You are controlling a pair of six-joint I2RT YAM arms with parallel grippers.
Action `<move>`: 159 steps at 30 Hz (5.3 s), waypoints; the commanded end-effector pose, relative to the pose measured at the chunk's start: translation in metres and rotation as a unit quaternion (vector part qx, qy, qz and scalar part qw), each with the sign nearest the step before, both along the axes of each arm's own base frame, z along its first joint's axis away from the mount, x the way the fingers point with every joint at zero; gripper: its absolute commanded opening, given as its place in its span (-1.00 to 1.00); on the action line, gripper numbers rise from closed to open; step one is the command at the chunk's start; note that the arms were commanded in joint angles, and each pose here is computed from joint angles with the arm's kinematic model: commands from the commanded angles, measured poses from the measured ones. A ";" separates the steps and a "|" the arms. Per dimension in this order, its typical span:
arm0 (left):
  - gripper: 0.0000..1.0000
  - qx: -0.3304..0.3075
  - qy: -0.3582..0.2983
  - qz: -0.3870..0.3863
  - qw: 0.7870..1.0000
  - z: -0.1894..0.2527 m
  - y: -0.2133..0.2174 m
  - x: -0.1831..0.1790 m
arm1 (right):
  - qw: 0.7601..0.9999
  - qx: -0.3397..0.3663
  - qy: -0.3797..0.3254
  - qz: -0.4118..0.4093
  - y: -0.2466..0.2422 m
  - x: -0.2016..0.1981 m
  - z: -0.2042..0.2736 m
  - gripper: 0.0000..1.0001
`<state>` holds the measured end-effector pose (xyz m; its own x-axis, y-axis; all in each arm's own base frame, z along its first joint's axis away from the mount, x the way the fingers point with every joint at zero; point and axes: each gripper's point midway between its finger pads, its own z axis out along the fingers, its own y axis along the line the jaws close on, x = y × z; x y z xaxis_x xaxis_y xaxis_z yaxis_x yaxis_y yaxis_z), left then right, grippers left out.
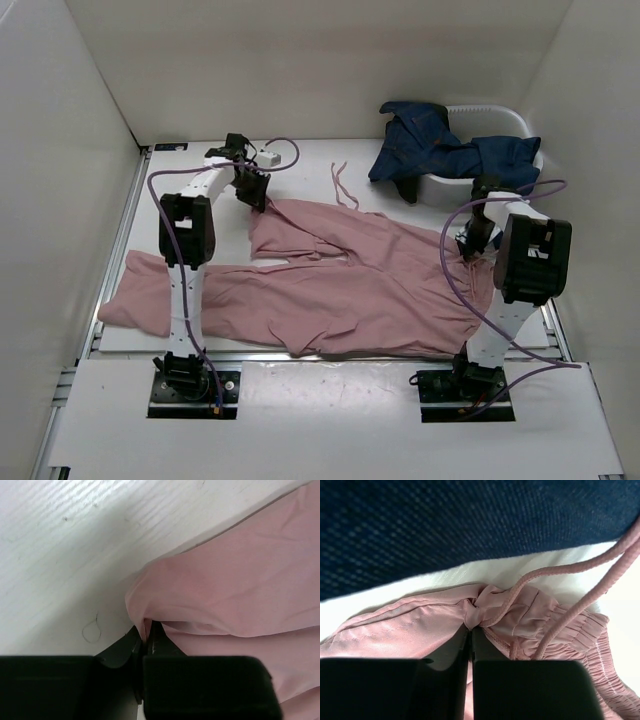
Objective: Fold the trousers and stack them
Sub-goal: Flatten the trousers out, then fold the trousers
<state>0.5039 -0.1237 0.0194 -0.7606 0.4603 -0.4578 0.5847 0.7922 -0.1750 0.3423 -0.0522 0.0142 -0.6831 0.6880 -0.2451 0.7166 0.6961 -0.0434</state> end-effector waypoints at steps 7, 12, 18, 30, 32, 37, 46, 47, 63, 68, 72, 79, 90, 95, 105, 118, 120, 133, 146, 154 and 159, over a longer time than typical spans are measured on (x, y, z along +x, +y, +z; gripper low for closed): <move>-0.72 0.168 -0.191 0.051 0.966 0.181 0.075 -0.026 | 0.997 -0.024 -0.070 0.011 0.005 -0.033 0.052 -1.00; -0.60 0.141 -0.074 -0.023 0.987 0.126 0.058 -0.154 | 0.995 -0.013 -0.101 0.025 0.032 -0.074 0.058 -1.00; 0.27 -0.051 0.164 -0.210 0.963 0.087 0.005 -0.334 | 0.994 -0.009 -0.101 0.044 0.047 -0.099 0.056 -1.00; 0.53 -0.047 -0.127 -0.144 0.980 0.185 -0.015 -0.154 | 0.994 -0.042 -0.088 0.040 0.036 -0.117 0.046 -1.00; 0.53 -0.008 -0.098 -0.104 0.990 0.151 -0.008 -0.127 | 0.994 -0.053 -0.087 0.037 0.032 -0.120 0.045 -1.00; 0.47 0.115 0.007 0.005 0.993 0.062 0.034 -0.095 | 0.994 -0.058 -0.083 0.036 0.030 -0.123 0.043 -1.00; 0.58 0.128 0.136 -0.067 0.980 0.003 0.029 -0.188 | 0.994 -0.064 -0.083 0.035 0.028 -0.129 0.043 -1.00; 0.12 0.117 0.154 -0.071 0.979 0.002 0.026 -0.198 | 0.994 -0.068 -0.083 0.034 0.026 -0.129 0.043 -1.00; -0.72 0.136 -0.090 0.218 0.962 0.181 0.177 -0.086 | 0.979 -0.132 -0.154 -0.006 0.001 -0.121 0.084 -1.00; -0.72 0.154 -0.070 0.267 0.949 0.159 0.217 -0.117 | 0.976 -0.134 -0.172 -0.004 0.001 -0.119 0.089 -1.00; -0.72 0.170 -0.059 0.319 0.931 0.153 0.257 -0.135 | 0.969 -0.140 -0.202 0.003 -0.002 -0.113 0.104 -1.00; -0.72 0.239 -0.086 0.382 0.888 0.204 0.352 -0.142 | 0.953 -0.150 -0.261 -0.021 -0.014 -0.104 0.155 -1.00; -0.72 0.248 0.071 0.373 0.891 0.112 0.355 -0.282 | 0.970 -0.036 -0.150 -0.187 0.021 -0.235 0.069 0.00; -0.72 0.240 0.084 0.372 0.892 0.086 0.349 -0.296 | 0.962 -0.033 -0.180 -0.202 0.020 -0.233 0.094 0.55; -0.72 0.225 0.086 0.372 0.896 0.082 0.349 -0.293 | 0.956 0.026 -0.211 -0.200 0.036 -0.174 0.067 0.80; -0.72 0.248 0.064 0.390 0.884 0.113 0.365 -0.296 | 0.945 -0.057 -0.172 -0.272 0.009 -0.228 0.097 -1.00; -0.72 0.253 0.067 0.387 0.884 0.115 0.365 -0.299 | 0.945 -0.059 -0.151 -0.284 0.010 -0.250 0.095 -1.00; 0.04 0.287 0.159 0.371 0.869 0.060 0.339 -0.372 | 0.948 -0.074 -0.103 -0.292 0.009 -0.264 0.092 0.49; -0.05 0.413 0.115 0.392 0.814 0.119 0.396 -0.385 | 0.963 -0.120 -0.222 -0.093 -0.008 -0.181 0.161 0.31; -0.07 0.330 0.069 0.294 0.894 0.108 0.329 -0.308 | 0.992 0.045 -0.104 0.050 0.079 -0.157 0.082 -0.05; -0.01 0.326 0.150 0.259 0.897 0.041 0.297 -0.326 | 0.991 0.078 -0.043 0.102 0.124 -0.175 0.041 -0.07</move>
